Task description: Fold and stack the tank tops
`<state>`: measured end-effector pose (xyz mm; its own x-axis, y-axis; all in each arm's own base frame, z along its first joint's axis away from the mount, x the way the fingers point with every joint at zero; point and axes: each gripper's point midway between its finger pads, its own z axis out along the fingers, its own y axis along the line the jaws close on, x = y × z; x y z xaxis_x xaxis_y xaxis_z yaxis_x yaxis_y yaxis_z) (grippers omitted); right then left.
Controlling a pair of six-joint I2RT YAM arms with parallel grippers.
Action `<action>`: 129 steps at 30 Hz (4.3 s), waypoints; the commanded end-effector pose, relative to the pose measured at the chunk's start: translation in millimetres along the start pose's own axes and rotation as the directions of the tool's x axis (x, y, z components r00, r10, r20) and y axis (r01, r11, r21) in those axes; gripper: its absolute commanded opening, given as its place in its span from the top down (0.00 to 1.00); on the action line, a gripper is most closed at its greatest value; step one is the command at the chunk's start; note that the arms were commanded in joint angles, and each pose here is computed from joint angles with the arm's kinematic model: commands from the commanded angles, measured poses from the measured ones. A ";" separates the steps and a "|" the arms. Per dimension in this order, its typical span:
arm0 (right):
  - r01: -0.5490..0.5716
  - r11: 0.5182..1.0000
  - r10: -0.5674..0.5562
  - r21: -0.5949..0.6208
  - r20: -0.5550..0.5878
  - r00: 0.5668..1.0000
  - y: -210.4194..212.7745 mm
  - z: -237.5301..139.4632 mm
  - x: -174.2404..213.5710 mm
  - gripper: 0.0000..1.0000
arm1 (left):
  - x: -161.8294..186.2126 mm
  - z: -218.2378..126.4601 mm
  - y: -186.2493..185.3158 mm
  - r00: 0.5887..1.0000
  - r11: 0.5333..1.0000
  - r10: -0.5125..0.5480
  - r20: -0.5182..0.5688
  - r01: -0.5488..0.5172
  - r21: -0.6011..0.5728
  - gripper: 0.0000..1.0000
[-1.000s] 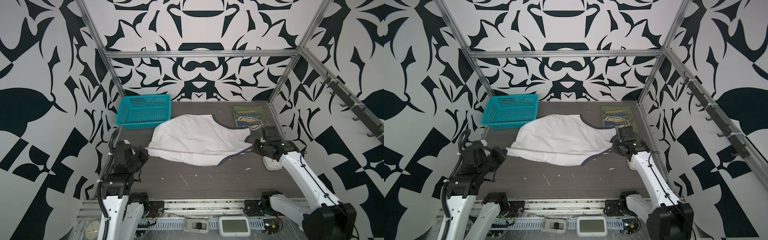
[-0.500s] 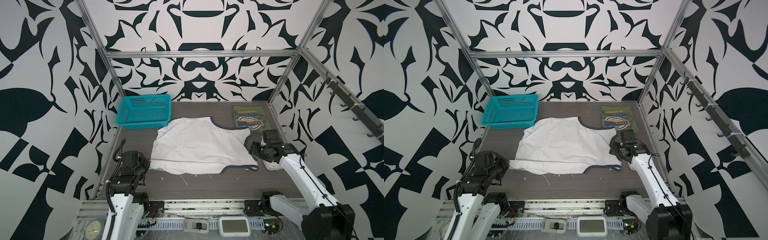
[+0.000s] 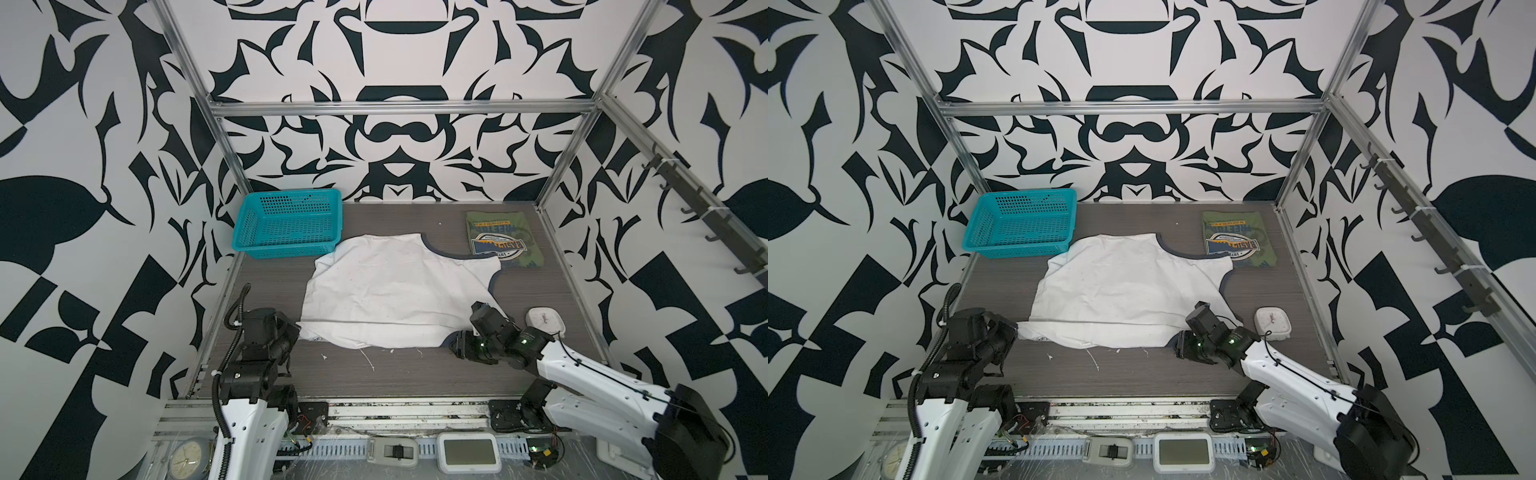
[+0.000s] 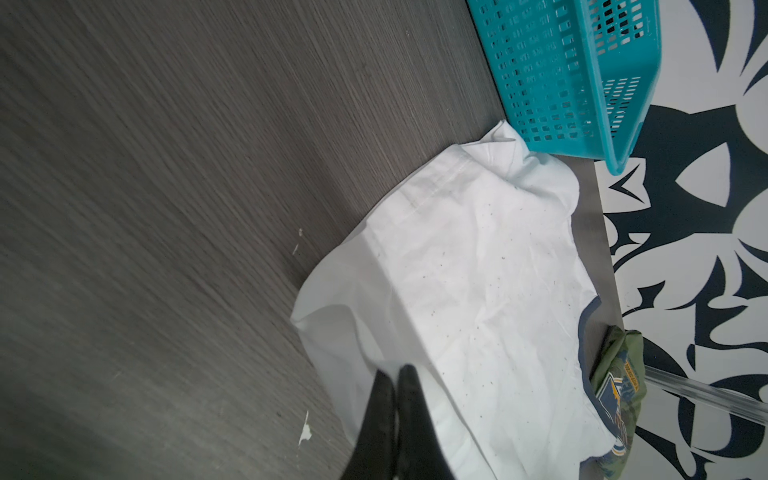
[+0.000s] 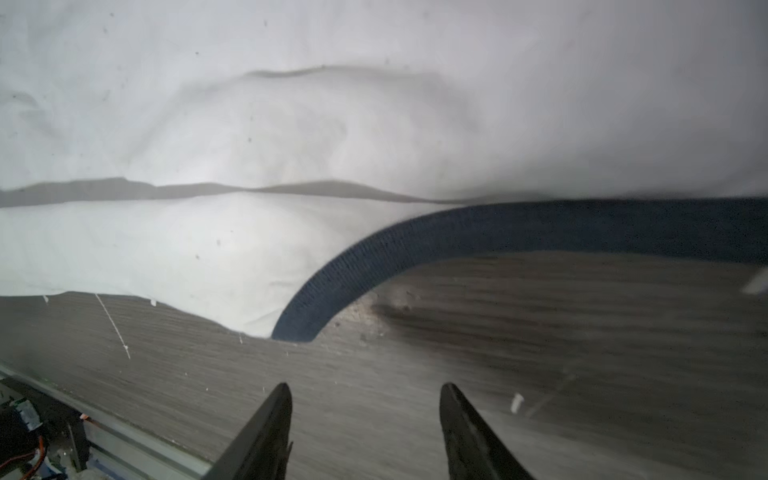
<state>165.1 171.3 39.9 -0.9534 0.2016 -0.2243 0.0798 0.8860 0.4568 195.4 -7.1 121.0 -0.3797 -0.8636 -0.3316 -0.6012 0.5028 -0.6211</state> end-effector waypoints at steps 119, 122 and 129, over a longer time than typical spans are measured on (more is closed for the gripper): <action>0.174 0.965 -0.162 0.196 -0.073 0.984 -10.5 -67.5 -4.1 0.41 | 42.9 15.1 -13.3 0.949 0.985 0.126 -0.289 -0.154 -0.075 0.43; 0.192 0.964 -0.193 0.186 -0.015 0.981 3.9 -81.8 -20.7 0.41 | 54.0 30.0 -32.3 0.936 0.971 0.213 -0.279 -0.236 -0.050 0.43; 0.265 0.954 -0.280 0.137 0.105 0.954 58.1 -69.5 -80.3 0.40 | 104.8 71.8 -55.5 0.855 0.912 0.349 -0.383 -0.404 -0.072 0.41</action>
<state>191.6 161.3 132.9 -0.9379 0.0168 -0.3466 -0.0843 0.9579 0.2745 220.9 -116.6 70.1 -0.8119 -0.5545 -0.1824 -0.4612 0.8009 -0.3819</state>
